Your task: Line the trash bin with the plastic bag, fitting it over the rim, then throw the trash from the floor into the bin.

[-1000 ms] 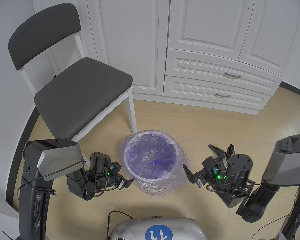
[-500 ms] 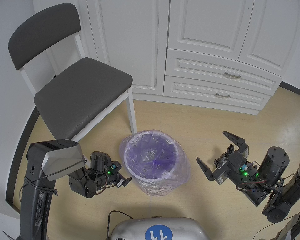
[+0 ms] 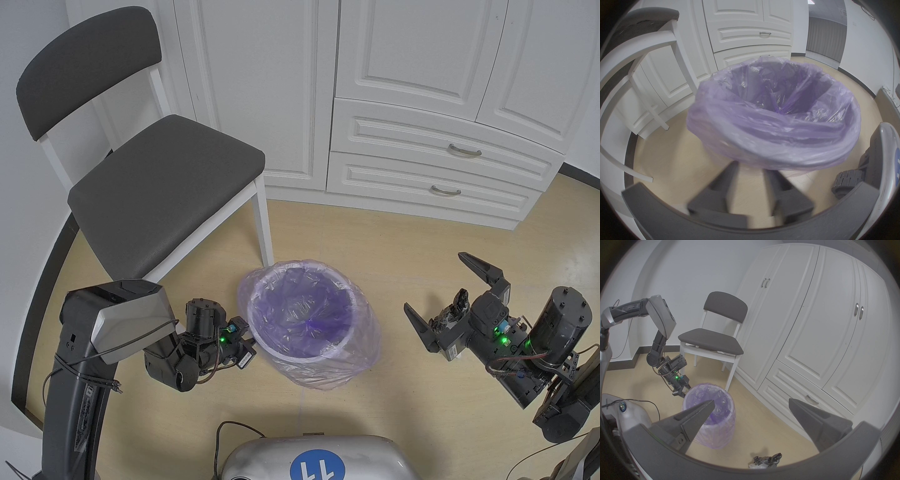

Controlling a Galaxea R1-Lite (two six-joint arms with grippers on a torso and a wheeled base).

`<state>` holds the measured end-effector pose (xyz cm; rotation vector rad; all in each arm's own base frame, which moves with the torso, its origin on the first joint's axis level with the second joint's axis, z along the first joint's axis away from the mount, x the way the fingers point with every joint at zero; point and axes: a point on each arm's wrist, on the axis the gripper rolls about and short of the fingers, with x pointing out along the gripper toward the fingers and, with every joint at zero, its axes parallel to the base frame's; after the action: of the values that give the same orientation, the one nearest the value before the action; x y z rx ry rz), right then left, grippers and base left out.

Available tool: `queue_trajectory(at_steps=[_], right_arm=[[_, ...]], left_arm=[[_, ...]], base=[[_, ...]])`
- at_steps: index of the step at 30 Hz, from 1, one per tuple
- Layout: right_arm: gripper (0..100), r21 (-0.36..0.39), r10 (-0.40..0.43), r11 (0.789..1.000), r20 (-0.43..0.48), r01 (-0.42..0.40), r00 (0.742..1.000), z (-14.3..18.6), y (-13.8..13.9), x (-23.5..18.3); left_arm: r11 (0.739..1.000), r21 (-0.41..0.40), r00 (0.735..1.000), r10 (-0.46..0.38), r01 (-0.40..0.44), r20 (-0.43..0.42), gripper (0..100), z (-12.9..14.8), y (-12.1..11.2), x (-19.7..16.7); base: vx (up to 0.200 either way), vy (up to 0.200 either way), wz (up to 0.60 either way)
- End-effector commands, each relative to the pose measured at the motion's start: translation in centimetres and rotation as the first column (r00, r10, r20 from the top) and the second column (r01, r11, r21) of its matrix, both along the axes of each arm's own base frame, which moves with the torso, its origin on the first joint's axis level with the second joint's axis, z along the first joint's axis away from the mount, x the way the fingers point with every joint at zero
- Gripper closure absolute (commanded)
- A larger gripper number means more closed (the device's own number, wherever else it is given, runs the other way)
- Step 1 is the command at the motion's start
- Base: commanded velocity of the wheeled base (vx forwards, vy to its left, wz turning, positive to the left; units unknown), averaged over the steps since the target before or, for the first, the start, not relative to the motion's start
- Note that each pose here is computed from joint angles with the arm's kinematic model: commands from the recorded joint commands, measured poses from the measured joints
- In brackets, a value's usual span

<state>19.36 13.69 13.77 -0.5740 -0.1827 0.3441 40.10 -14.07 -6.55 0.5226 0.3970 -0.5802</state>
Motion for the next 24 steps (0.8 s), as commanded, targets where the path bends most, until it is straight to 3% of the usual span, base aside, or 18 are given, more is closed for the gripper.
queue_trajectory(at_steps=[1, 12, 18, 24], right_arm=[[0, 0.023, -0.006, 1.000, 0.031, 0.005, 0.999, 0.7, -0.3, -0.2], [0, 0.032, -0.047, 0.998, 0.039, 0.046, 0.998, 0.9, -1.1, 0.5], [0, 0.024, -0.102, 0.995, 0.031, 0.101, 0.994, 0.5, -1.8, 1.9], [0, 0.013, -0.099, 0.995, 0.026, 0.099, 0.995, 0.4, -1.8, 1.5]], left_arm=[[1.000, -0.004, 1.000, -0.002, 0.002, 0.011, 100, 0.2, -0.1, 0.2], [0.999, 0.002, 0.999, 0.043, -0.043, -0.008, 100, -0.2, 1.8, 0.6], [0.998, 0.018, 0.994, 0.066, -0.065, -0.085, 100, -0.3, 2.9, 2.3], [0.997, 0.025, 0.988, 0.073, -0.071, -0.137, 100, 0.4, 3.3, 5.1]], base=[[0.000, 0.000, 0.00], [0.000, 0.000, 0.00], [0.000, 0.000, 0.00], [0.000, 0.000, 0.00]])
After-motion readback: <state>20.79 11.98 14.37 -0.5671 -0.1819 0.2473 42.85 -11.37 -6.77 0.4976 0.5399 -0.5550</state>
